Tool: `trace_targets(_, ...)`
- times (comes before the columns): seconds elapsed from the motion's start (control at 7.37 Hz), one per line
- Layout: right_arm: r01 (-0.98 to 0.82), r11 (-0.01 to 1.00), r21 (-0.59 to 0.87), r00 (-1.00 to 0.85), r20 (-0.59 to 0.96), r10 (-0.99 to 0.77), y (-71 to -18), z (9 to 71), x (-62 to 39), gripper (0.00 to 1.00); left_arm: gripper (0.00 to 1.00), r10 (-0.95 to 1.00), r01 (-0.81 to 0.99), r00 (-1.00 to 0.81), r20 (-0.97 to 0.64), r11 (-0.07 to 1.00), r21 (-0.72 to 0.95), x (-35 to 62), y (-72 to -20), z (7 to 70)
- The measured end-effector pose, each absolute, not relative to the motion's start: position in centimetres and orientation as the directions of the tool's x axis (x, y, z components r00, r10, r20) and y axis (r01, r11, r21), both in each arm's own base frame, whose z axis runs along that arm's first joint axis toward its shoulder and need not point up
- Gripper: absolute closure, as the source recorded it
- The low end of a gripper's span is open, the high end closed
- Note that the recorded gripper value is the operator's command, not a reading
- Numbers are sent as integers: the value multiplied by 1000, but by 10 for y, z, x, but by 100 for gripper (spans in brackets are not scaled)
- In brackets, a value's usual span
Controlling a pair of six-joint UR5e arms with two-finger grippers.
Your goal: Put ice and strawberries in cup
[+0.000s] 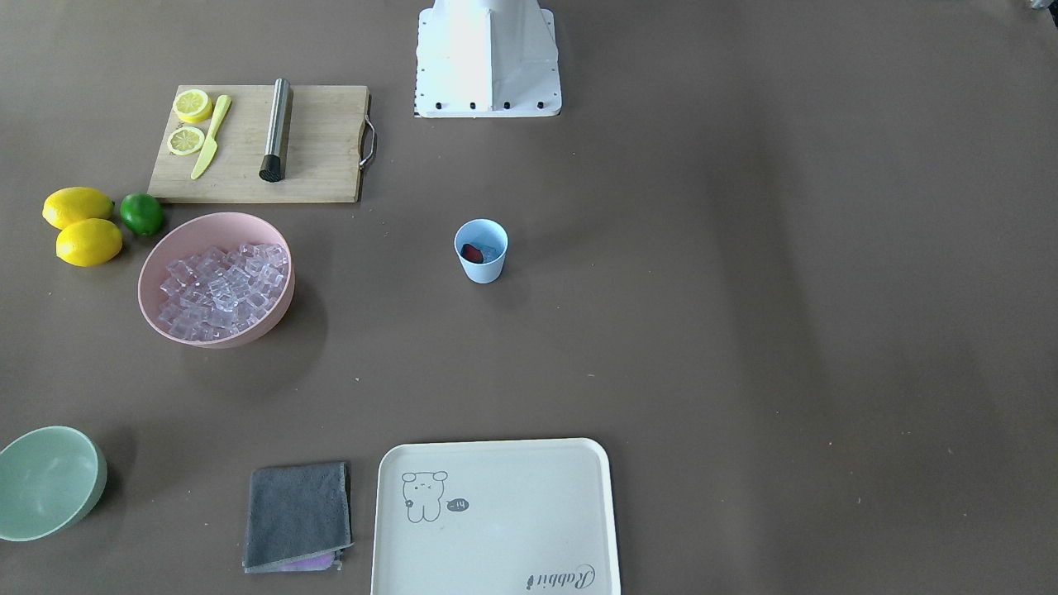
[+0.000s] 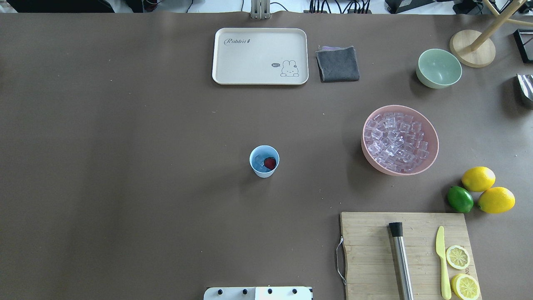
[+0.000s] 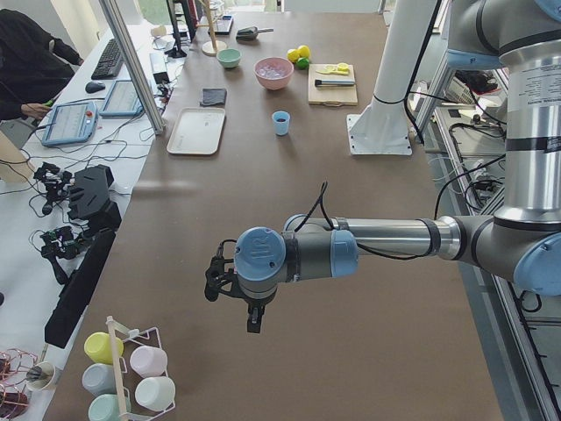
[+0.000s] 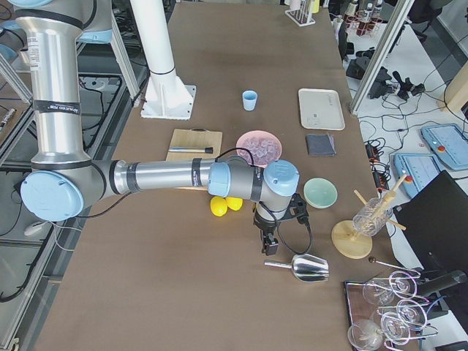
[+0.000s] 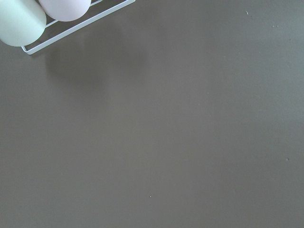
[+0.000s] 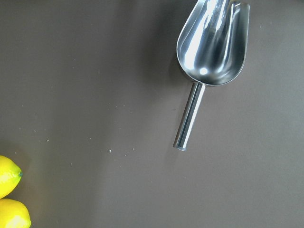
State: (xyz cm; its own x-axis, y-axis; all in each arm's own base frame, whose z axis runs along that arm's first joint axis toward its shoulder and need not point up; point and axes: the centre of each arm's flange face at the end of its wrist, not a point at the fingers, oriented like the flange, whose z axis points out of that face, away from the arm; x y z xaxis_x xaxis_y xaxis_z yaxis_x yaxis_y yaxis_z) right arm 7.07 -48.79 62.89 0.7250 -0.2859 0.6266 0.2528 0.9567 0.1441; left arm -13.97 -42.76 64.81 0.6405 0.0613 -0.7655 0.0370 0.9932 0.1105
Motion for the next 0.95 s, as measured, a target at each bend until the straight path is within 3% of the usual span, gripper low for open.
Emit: trace_targets(0.95,265,957,116,732,622,-278,-471,650,72,0,2,48,28,681,-731,995,91,-140,-417,656)
